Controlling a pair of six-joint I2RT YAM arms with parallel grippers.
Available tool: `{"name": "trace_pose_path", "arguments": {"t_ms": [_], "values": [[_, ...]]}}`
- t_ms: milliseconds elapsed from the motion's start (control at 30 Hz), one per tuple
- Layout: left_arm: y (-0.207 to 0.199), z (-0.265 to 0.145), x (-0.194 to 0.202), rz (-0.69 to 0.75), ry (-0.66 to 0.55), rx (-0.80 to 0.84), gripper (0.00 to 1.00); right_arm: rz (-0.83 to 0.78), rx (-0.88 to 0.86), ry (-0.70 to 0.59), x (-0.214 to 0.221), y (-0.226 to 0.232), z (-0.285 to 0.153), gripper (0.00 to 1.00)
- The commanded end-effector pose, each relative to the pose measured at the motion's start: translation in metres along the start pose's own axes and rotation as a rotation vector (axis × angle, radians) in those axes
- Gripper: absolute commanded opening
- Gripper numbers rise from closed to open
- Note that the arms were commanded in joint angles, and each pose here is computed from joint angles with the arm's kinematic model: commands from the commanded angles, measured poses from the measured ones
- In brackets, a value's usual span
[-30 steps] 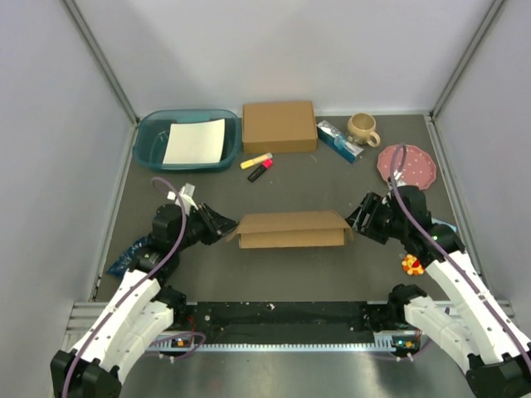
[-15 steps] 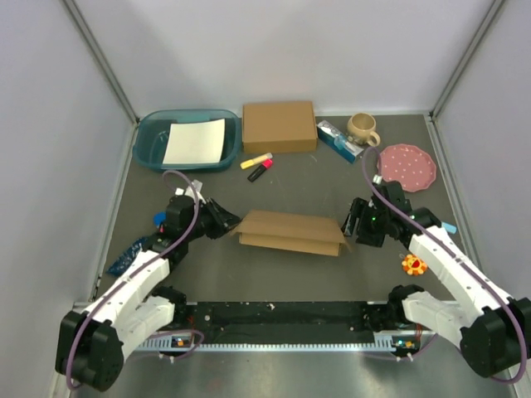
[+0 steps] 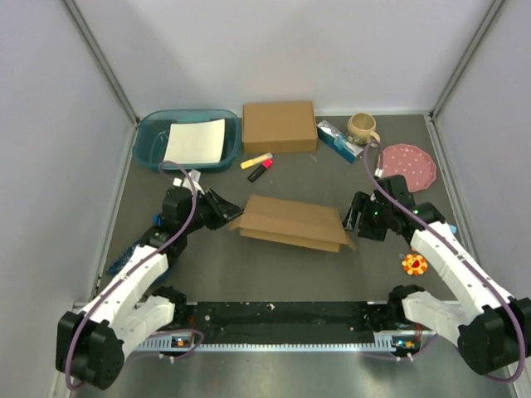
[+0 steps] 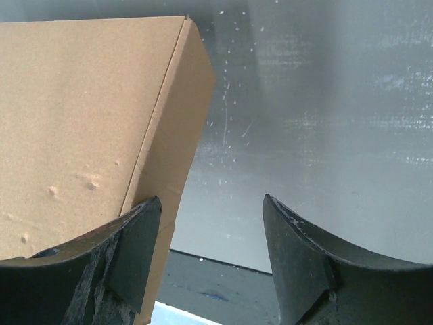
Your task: Fold the paper box
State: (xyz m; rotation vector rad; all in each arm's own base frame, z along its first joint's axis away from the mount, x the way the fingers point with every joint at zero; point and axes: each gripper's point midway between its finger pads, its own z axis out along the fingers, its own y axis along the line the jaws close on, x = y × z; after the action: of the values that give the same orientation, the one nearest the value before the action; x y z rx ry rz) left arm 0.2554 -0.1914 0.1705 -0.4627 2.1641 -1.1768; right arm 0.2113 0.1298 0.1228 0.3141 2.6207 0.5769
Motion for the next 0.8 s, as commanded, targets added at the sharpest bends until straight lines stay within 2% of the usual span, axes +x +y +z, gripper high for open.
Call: {"name": "trace_pose_path", "arguments": {"t_ms": [0,167,300,400,600,767], "values": [[-0.058,-0.027,0.021,0.068,0.118,0.208,0.28,-0.023,-0.258,-0.091,-0.025,0.062,-0.036,0.65],[-0.041,-0.027,0.026,0.073,0.094,0.193,0.28,-0.023,-0.249,-0.102,-0.022,0.057,-0.034,0.66],[-0.022,-0.016,0.028,0.076,0.011,0.256,0.28,-0.019,-0.248,-0.127,-0.019,0.047,-0.015,0.65],[0.001,-0.006,0.030,0.088,-0.021,0.229,0.28,-0.025,-0.221,-0.157,-0.019,0.036,-0.001,0.63],[0.034,0.007,0.039,0.112,-0.013,0.155,0.27,-0.051,-0.115,-0.162,-0.009,0.005,0.019,0.57],[0.051,0.007,0.039,0.125,-0.039,0.092,0.26,-0.048,-0.067,-0.171,-0.004,-0.010,0.024,0.47]]}}
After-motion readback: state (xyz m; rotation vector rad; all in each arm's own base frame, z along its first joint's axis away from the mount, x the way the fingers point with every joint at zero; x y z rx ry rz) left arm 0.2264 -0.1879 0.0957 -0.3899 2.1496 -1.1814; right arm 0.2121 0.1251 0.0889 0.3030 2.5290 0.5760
